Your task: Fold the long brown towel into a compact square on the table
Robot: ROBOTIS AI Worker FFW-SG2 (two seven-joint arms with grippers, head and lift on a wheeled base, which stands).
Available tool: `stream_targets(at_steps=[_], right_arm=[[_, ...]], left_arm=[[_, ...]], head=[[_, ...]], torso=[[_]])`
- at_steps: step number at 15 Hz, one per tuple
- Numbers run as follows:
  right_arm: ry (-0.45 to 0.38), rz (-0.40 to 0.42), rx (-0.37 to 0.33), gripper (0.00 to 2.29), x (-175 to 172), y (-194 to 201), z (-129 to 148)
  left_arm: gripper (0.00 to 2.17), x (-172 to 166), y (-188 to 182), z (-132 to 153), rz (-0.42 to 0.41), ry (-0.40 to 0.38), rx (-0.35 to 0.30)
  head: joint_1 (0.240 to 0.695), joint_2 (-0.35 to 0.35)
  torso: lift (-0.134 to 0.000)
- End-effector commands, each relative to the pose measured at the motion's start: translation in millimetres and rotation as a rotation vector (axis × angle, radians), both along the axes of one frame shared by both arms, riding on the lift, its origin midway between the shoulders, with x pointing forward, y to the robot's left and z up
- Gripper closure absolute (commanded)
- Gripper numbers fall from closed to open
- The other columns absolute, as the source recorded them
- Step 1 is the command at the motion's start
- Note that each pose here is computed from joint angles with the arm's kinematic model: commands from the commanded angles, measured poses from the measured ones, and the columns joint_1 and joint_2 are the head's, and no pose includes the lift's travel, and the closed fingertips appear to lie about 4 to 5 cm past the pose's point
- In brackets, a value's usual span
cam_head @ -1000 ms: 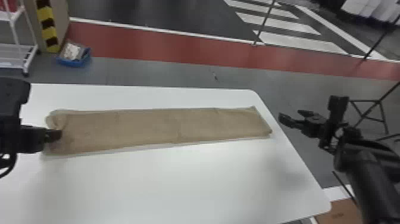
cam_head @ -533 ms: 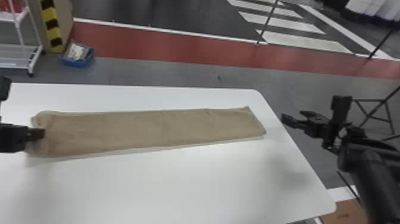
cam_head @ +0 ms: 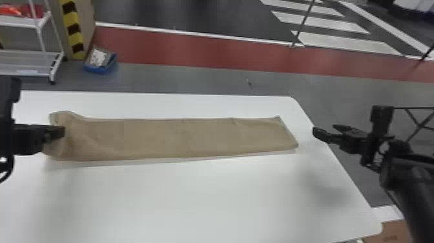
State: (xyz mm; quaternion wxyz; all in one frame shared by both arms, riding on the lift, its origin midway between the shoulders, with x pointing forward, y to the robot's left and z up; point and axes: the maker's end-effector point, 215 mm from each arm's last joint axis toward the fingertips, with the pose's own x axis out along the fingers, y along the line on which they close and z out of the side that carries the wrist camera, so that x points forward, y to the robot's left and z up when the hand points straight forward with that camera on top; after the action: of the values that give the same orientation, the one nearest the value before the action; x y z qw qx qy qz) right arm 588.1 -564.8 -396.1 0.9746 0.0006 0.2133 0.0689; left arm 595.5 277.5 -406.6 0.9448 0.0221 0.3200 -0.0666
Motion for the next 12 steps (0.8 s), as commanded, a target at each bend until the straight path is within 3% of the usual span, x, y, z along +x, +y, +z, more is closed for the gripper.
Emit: stream_targets(at_steps=[1, 8, 10, 12], right_arm=[[0.01, 0.025, 0.015, 0.05, -1, 21, 0], [0.0, 0.143, 0.054, 0.14, 12, 106, 8], [0.022, 0.21, 0.084, 0.44, 20, 149, 6], [0.026, 0.262, 0.117, 1.0, 26, 196, 2]], left_arm=[[0.12, 1, 2, 3, 0.007, -0.027, -0.005], [0.1, -9, 33, -4, 0.074, -0.052, -0.021], [0.1, -20, 47, -12, 0.103, -0.048, -0.039], [0.1, -21, 54, -7, 0.123, -0.094, -0.073]], head=[[0.695, -0.263], [0.695, -0.184], [0.695, -0.143], [0.695, -0.105]], torso=[[-0.128], [-0.128], [-0.128], [-0.128]])
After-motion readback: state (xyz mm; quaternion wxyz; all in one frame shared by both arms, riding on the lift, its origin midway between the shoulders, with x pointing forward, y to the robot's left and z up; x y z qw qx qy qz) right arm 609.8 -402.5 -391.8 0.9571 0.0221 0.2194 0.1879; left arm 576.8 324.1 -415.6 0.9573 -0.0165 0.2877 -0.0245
